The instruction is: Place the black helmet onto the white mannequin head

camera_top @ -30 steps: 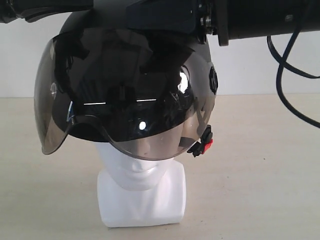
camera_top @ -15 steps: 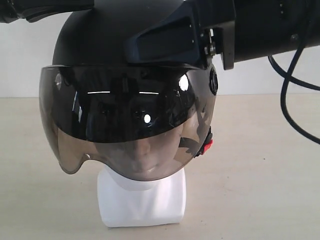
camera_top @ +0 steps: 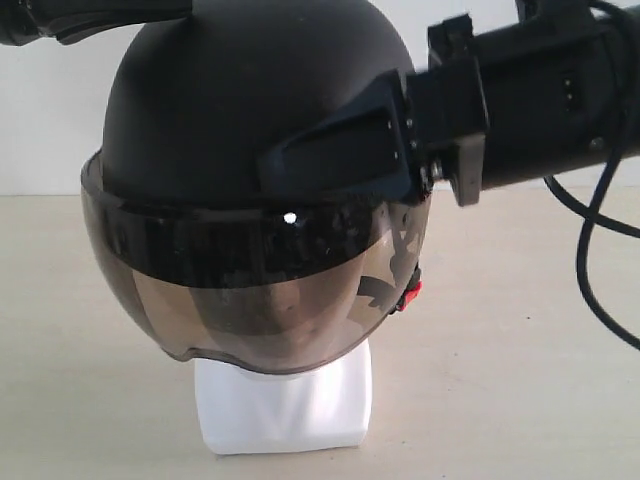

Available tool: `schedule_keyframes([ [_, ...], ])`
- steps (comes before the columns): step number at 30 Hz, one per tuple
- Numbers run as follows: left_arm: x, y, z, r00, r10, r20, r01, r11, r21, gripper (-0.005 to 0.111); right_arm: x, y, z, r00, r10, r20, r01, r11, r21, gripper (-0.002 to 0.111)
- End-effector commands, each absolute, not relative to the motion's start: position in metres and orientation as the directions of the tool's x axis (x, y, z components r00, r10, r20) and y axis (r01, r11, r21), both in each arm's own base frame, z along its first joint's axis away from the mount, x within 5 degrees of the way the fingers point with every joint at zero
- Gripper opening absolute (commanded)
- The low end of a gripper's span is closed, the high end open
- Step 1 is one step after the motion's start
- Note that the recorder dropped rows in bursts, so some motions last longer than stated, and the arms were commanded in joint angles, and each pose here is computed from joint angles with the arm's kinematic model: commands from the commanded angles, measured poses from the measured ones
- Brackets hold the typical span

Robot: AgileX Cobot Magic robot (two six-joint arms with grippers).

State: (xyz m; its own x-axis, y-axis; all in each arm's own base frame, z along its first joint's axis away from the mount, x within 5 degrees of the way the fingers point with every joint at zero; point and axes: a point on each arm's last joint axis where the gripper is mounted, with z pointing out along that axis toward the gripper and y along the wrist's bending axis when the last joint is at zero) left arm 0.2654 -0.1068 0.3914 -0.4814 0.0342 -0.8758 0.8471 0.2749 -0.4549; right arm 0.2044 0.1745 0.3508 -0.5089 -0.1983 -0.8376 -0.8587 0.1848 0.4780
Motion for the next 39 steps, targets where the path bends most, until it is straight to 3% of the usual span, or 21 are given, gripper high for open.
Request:
schedule_keyframes([
  [1, 0.274, -0.106, 0.374, -0.503, 0.105, -0.858, 0.826, 0.349, -0.442, 0.004, 0.210, 0.173, 0.333, -0.496, -0.277, -0.823, -0.865, 0.246, 0.438, 0.000],
  [11, 0.274, -0.105, 0.374, -0.503, 0.104, -0.858, 0.826, 0.350, -0.442, 0.004, 0.205, 0.171, 0.344, -0.471, -0.230, -0.852, -0.875, 0.242, 0.419, 0.000],
  [15, 0.261, -0.104, 0.387, -0.462, 0.111, -0.880, 0.848, 0.348, -0.401, 0.004, 0.202, 0.147, 0.375, -0.417, -0.069, -0.906, -0.814, 0.471, 0.339, 0.000],
  [18, 0.253, -0.103, 0.394, -0.467, 0.102, -0.878, 0.841, 0.359, -0.405, 0.004, 0.199, 0.123, 0.383, -0.415, -0.051, -0.908, -0.693, 0.664, 0.280, 0.000],
  [20, 0.250, -0.102, 0.396, -0.474, 0.103, -0.875, 0.836, 0.365, -0.410, 0.004, 0.197, 0.113, 0.374, -0.476, -0.133, -0.869, -0.630, 0.741, 0.232, 0.004],
  [25, 0.249, -0.102, 0.397, -0.501, 0.092, -0.861, 0.820, 0.369, -0.438, 0.004, 0.206, 0.100, 0.337, -0.542, -0.272, -0.795, -0.553, 0.828, 0.094, 0.042],
  [27, 0.249, -0.102, 0.397, -0.500, 0.091, -0.861, 0.819, 0.371, -0.437, 0.004, 0.211, 0.098, 0.319, -0.575, -0.289, -0.765, -0.528, 0.846, 0.077, 0.051],
  [32, 0.249, -0.102, 0.397, -0.506, 0.088, -0.858, 0.816, 0.372, -0.443, 0.004, 0.226, 0.101, 0.285, -0.606, -0.251, -0.755, -0.476, 0.875, 0.091, 0.051],
  [39, 0.249, -0.102, 0.397, -0.506, 0.088, -0.858, 0.816, 0.372, -0.443, 0.004, 0.243, 0.117, 0.262, -0.619, -0.254, -0.743, -0.533, 0.831, 0.160, 0.051],
])
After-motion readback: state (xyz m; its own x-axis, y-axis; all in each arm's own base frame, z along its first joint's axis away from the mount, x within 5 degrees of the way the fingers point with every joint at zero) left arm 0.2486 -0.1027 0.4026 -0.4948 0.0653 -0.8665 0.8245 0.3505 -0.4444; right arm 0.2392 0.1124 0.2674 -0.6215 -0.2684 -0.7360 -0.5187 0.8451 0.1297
